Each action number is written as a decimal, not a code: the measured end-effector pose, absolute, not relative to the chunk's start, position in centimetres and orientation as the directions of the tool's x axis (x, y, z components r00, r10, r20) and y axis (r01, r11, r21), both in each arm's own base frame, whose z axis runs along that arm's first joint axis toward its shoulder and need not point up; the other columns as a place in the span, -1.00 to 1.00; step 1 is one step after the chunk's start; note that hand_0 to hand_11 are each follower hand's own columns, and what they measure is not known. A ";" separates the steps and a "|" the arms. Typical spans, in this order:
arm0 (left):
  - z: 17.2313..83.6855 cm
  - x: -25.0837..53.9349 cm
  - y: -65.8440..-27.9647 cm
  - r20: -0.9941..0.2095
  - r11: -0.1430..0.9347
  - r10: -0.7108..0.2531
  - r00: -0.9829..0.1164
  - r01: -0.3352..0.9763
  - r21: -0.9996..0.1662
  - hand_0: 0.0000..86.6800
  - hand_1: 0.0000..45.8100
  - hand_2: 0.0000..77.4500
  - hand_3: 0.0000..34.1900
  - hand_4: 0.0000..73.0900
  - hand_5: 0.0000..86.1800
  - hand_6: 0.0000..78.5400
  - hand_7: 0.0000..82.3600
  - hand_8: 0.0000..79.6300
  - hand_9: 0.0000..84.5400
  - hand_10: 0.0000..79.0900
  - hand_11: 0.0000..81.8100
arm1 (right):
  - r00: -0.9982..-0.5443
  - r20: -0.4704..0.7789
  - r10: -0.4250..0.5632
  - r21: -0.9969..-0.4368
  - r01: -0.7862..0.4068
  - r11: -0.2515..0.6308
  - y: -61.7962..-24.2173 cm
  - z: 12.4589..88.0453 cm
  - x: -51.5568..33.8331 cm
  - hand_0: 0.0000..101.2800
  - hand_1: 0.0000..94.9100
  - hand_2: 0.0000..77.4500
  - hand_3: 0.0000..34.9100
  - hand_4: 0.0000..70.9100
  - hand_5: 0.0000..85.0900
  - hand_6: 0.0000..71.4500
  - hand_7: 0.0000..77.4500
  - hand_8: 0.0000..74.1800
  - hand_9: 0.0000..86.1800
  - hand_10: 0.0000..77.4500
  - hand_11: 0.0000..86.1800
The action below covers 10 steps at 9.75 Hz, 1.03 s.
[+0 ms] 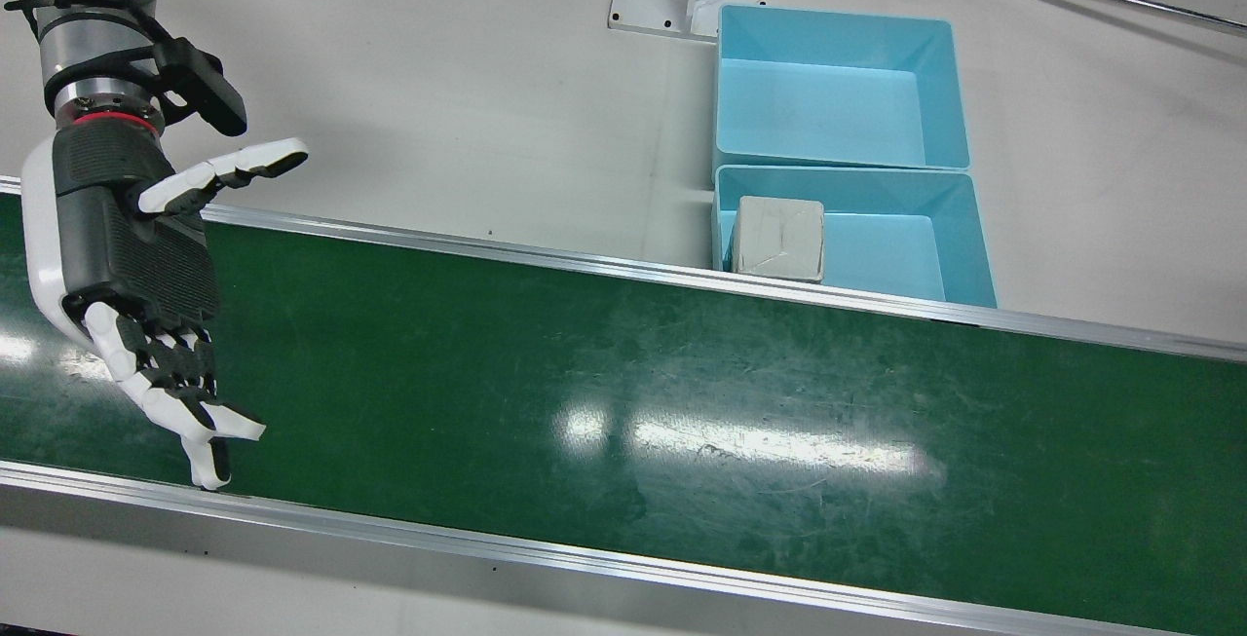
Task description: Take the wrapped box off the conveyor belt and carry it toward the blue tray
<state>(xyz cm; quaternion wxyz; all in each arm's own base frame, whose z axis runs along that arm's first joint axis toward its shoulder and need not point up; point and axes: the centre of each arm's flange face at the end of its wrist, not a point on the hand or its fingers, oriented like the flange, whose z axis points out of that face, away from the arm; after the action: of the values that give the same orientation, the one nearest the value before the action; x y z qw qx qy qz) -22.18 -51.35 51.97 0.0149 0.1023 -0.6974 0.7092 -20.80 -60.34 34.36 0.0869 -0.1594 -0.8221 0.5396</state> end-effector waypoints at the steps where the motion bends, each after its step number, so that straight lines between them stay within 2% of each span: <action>1: 52.0 -22.2 -51.4 0.166 -0.027 -0.122 -0.979 -0.164 -0.986 -1.00 -1.00 -0.99 -1.00 -0.99 -0.97 -0.99 -0.99 -0.99 -1.00 -0.99 -0.99 | -0.934 -0.029 0.355 -0.915 0.168 0.368 -60.4 34.3 -20.7 -0.08 -0.77 -0.70 -0.48 -0.74 -0.68 -0.83 -0.49 -0.85 -0.82 -1.00 -0.97; 3: 52.0 -22.2 -51.4 0.166 -0.027 -0.122 -0.979 -0.164 -0.986 -1.00 -1.00 -0.99 -1.00 -0.99 -0.97 -1.00 -0.99 -0.99 -0.99 -0.99 -0.99 | -0.935 -0.029 0.354 -0.915 0.168 0.368 -60.4 34.3 -20.7 -0.08 -0.76 -0.70 -0.48 -0.74 -0.68 -0.83 -0.49 -0.85 -0.82 -1.00 -0.97; 4: 52.0 -22.2 -51.4 0.166 -0.027 -0.122 -0.979 -0.164 -0.986 -1.00 -1.00 -0.99 -1.00 -0.99 -0.97 -0.99 -0.99 -0.99 -1.00 -0.99 -1.00 | -0.935 -0.029 0.353 -0.915 0.167 0.368 -60.5 34.3 -20.6 -0.08 -0.76 -0.70 -0.56 -0.74 -0.68 -0.83 -0.48 -0.85 -0.82 -1.00 -0.97; 10: 52.0 -22.2 -51.4 0.166 -0.027 -0.122 -0.979 -0.164 -0.986 -1.00 -1.00 -0.99 -1.00 -0.99 -0.97 -0.99 -0.99 -0.99 -1.00 -0.99 -0.99 | -0.936 -0.027 0.350 -0.918 0.161 0.362 -60.6 34.6 -20.6 -0.08 -0.76 -0.70 -0.56 -0.68 -0.65 -0.82 -0.44 -0.82 -0.82 -1.00 -0.97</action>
<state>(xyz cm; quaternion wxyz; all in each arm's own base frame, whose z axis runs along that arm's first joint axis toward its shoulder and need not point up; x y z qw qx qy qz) -22.18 -51.35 51.97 0.0149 0.1023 -0.6974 0.7092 -20.63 -60.63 34.61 0.0869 -0.1558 -0.8208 0.5427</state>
